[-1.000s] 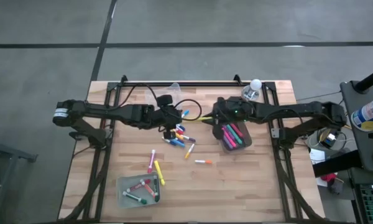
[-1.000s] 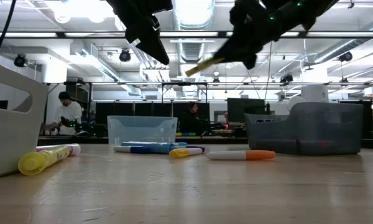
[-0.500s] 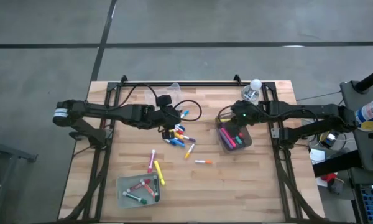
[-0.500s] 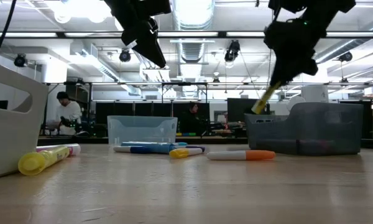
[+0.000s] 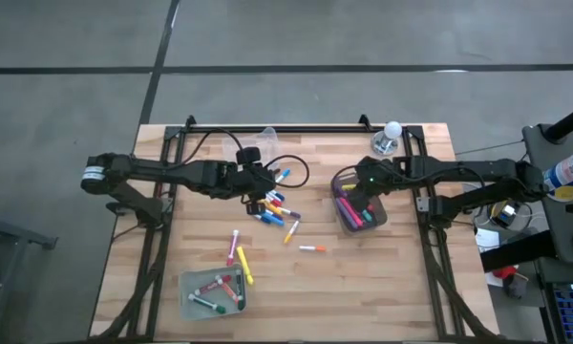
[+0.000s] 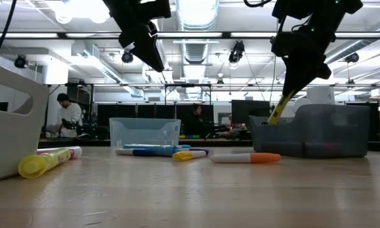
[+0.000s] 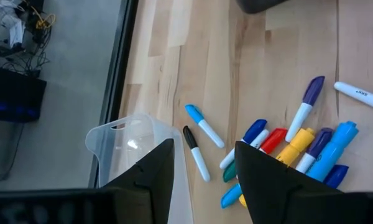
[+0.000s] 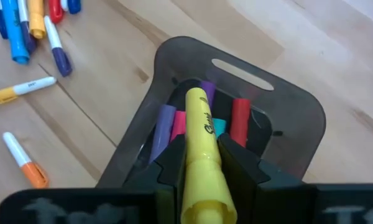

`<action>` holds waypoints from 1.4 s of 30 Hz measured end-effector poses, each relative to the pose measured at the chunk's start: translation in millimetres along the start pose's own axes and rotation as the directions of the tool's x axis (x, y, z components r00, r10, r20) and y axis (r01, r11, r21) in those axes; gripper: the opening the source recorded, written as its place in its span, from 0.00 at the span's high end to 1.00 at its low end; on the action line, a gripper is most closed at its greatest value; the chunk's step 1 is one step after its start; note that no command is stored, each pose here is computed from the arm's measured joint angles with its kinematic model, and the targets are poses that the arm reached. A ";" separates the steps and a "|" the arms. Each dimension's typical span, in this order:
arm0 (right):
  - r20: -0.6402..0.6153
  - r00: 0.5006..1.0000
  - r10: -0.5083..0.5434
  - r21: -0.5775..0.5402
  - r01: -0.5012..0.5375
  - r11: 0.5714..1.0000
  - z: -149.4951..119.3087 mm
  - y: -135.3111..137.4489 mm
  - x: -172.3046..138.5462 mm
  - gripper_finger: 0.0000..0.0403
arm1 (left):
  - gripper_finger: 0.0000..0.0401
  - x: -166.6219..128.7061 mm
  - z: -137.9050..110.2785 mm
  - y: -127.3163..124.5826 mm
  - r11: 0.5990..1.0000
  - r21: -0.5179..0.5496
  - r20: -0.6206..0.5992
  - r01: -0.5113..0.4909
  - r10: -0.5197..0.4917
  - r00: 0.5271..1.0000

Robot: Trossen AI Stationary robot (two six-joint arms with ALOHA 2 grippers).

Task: Pick & Place Markers
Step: Put the top yellow highlighter pen into the black bin, then put the pink marker pen into the gray bin

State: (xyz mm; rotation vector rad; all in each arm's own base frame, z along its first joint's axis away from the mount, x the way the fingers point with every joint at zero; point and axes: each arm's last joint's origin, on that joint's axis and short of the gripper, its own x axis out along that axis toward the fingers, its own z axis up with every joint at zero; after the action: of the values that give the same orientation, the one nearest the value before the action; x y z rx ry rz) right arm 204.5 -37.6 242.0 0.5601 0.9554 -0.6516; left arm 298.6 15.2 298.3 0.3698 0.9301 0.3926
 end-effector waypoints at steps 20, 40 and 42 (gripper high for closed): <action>0.128 0.988 0.085 -0.128 -0.069 0.989 9.4 10.0 -0.2 0.42 | 0.59 -4.5 -22.0 -12.5 0.906 0.152 -0.188 0.396 -0.367 0.911; 0.459 0.837 0.297 -0.342 -0.142 0.929 41.3 31.6 -14.7 0.41 | 0.59 19.2 -64.5 -43.7 0.671 -0.677 -0.347 0.301 -0.652 0.675; 0.467 0.831 0.302 -0.361 -0.132 0.923 42.0 32.1 -15.2 0.41 | 0.59 25.1 -72.8 -47.8 0.649 -0.727 -0.376 0.224 -0.649 0.662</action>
State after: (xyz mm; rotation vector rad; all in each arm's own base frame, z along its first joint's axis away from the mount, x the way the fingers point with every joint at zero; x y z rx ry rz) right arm 244.5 -41.0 279.6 0.1815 0.4575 -0.3938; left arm 259.8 -4.4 218.8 -0.6886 1.4194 0.3155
